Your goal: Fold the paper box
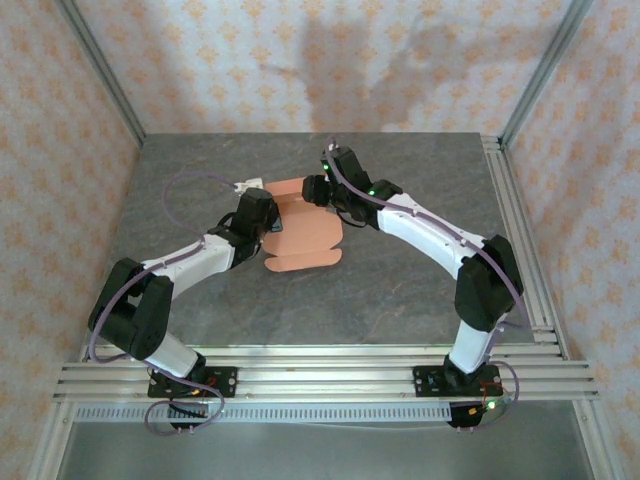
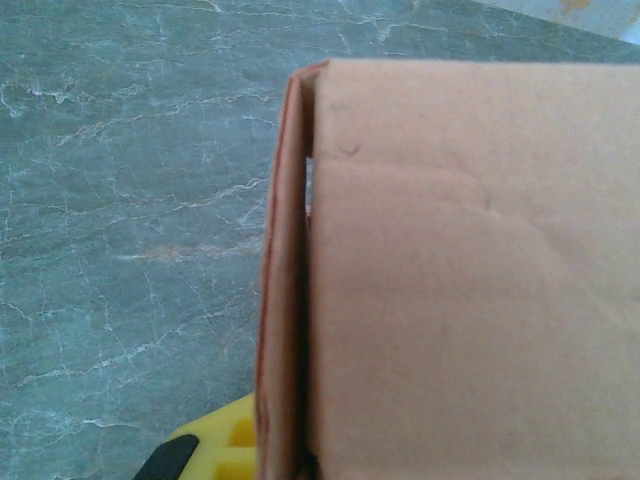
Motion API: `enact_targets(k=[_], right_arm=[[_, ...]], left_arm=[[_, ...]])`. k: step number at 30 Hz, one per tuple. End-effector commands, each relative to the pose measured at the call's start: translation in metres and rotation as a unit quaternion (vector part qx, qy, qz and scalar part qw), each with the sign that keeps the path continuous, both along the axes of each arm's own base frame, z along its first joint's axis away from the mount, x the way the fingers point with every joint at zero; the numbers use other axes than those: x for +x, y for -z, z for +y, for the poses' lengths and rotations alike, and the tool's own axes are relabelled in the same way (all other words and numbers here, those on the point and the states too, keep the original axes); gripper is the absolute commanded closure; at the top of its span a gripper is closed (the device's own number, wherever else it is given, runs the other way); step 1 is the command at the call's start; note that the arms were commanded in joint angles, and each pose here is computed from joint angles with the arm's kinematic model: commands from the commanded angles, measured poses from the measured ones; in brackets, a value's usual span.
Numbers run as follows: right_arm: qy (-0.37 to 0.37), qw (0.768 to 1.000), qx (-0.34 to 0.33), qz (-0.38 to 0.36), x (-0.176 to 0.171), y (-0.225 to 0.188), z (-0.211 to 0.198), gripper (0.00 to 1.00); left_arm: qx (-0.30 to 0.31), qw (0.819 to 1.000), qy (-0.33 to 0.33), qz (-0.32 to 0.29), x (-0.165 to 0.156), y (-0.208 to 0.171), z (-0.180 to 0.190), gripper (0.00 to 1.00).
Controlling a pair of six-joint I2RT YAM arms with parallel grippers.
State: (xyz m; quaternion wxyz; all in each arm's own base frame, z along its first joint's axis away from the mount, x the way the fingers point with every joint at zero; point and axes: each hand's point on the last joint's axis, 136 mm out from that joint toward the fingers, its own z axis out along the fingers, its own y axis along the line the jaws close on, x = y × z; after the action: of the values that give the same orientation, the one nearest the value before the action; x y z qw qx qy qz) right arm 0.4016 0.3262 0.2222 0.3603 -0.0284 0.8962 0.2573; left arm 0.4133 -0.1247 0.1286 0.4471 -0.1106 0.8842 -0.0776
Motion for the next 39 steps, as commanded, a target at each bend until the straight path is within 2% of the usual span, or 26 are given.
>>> enact_targets(k=[1,10,11,13,15,16,20,23,27,30,35,39], right_arm=[[-0.003,1.000,0.025,-0.001,0.005,-0.010,0.007,0.64],[-0.007,1.000,0.028,-0.003,0.007,-0.014,0.009,0.84],[-0.004,1.000,0.027,-0.005,0.007,-0.015,0.008,0.84],[-0.001,1.000,0.023,-0.010,0.006,-0.018,0.004,0.74],[-0.005,1.000,0.019,-0.020,0.002,-0.026,0.001,0.54],[-0.011,0.999,0.014,-0.028,-0.001,-0.031,-0.003,0.48],[-0.007,0.996,-0.011,-0.087,-0.020,-0.063,-0.038,0.39],[0.023,0.993,-0.003,-0.116,-0.027,-0.077,-0.076,0.38],[0.065,0.992,0.015,-0.111,-0.026,-0.078,-0.127,0.38],[0.079,0.991,0.024,-0.106,-0.022,-0.075,-0.148,0.39],[0.057,0.993,0.055,-0.092,-0.011,-0.065,-0.158,0.46],[-0.003,0.996,0.060,-0.069,-0.009,-0.051,-0.144,0.50]], left_arm=[[0.005,1.000,0.000,-0.019,0.003,-0.018,-0.002,1.00],[0.007,1.000,0.001,-0.017,0.004,-0.016,-0.002,1.00],[0.008,1.000,0.002,-0.017,0.004,-0.016,-0.002,1.00],[0.008,1.000,0.001,-0.016,0.003,-0.016,-0.002,1.00],[0.007,1.000,0.004,-0.013,0.004,-0.016,-0.004,1.00],[0.005,1.000,0.006,-0.009,0.005,-0.016,-0.005,1.00],[-0.004,1.000,0.018,0.015,0.002,-0.016,-0.010,1.00],[-0.017,0.999,0.033,0.021,0.001,-0.014,-0.016,1.00],[-0.058,0.995,0.078,0.021,0.003,-0.012,-0.034,1.00],[-0.082,0.990,0.109,0.017,0.005,-0.014,-0.046,1.00],[-0.120,0.980,0.159,0.006,0.005,-0.020,-0.065,1.00],[-0.135,0.976,0.169,-0.002,0.004,-0.025,-0.067,1.00]])
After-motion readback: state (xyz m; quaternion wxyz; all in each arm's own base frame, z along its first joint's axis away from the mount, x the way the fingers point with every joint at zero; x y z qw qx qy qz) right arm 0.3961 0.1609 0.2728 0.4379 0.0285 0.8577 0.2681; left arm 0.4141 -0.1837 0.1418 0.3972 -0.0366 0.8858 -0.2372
